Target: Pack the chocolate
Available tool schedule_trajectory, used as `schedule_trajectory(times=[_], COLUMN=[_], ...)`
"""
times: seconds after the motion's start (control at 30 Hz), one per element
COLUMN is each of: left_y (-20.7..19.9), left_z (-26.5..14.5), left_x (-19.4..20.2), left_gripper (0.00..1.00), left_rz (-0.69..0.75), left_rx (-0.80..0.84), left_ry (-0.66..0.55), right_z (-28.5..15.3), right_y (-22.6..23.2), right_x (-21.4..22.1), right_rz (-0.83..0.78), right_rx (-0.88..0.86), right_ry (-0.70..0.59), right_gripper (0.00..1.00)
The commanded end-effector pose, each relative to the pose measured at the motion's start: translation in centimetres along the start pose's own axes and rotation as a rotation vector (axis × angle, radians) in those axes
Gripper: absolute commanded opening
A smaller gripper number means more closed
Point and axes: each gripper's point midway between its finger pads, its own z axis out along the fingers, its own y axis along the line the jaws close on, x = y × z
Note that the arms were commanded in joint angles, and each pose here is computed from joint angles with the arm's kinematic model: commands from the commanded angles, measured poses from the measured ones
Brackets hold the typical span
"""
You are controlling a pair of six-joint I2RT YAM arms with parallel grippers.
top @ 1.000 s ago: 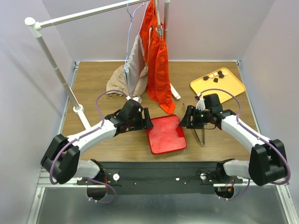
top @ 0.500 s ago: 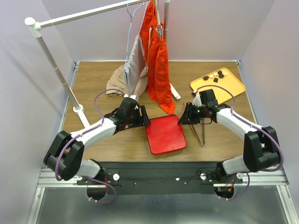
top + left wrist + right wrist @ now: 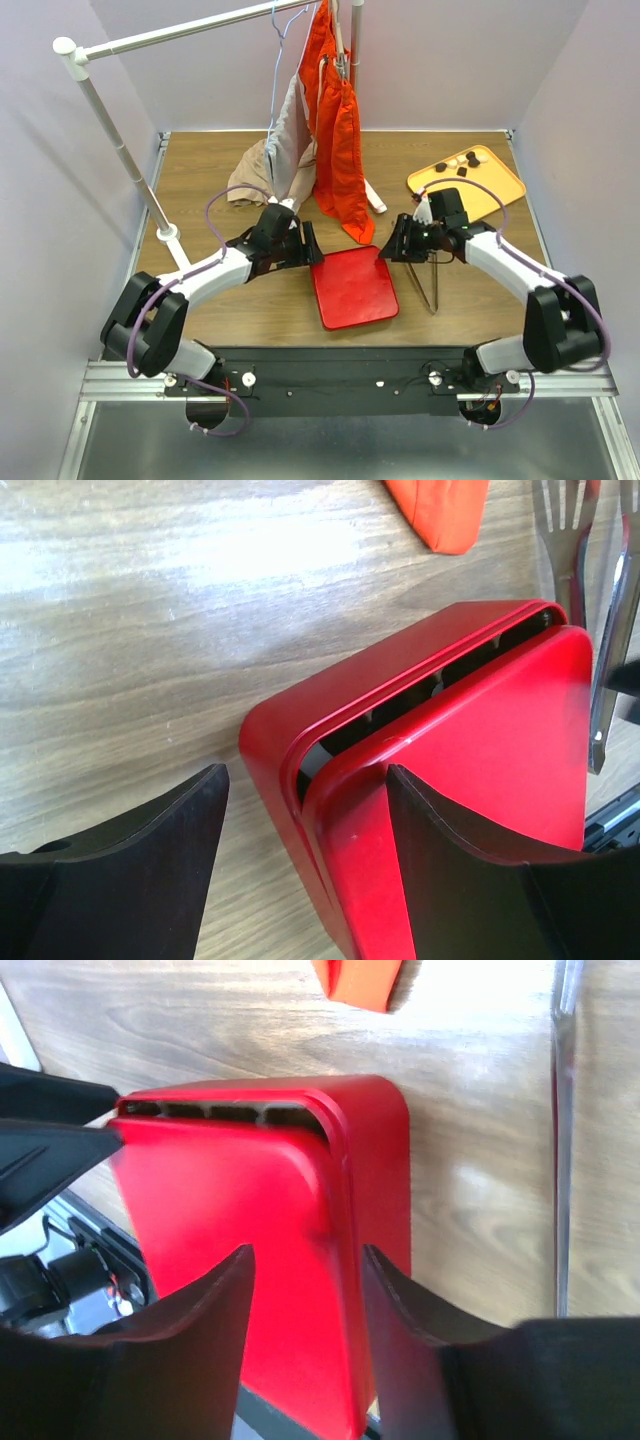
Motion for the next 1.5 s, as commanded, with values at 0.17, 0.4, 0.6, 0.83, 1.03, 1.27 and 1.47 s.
schedule_trajectory(times=[0.17, 0.4, 0.6, 0.83, 1.03, 1.27, 1.47], left_y=[-1.2, -1.2, -1.3, -0.9, -0.8, -0.4, 0.0], left_z=[-0.2, 1.7, 3.5, 5.1, 4.7, 3.8, 3.2], left_x=[-3.8, -4.5, -5.3, -5.8, -6.8, -7.2, -7.2], left_gripper=[0.74, 0.74, 0.74, 0.74, 0.74, 0.74, 0.74], left_rz=[0.09, 0.122, 0.145, 0.143, 0.136, 0.129, 0.128], left_rx=[0.029, 0.015, 0.007, -0.023, -0.02, -0.025, -0.022], left_ry=[-0.048, -0.005, 0.019, 0.046, 0.024, 0.01, 0.003], right_z=[-8.0, -8.0, -6.7, -2.7, -1.2, 0.2, 0.8], right_y=[1.5, 5.1, 6.2, 7.1, 6.0, 5.3, 6.1], right_x=[2.0, 9.9, 14.9, 17.5, 15.5, 14.8, 13.9], right_rz=[-0.096, -0.223, -0.336, -0.453, -0.468, -0.507, -0.514], right_rx=[0.078, -0.046, -0.064, 0.059, 0.168, 0.224, 0.229], right_ry=[-0.167, 0.013, 0.144, 0.167, 0.063, 0.046, 0.018], right_gripper=[0.52, 0.24, 0.18, 0.13, 0.11, 0.1, 0.09])
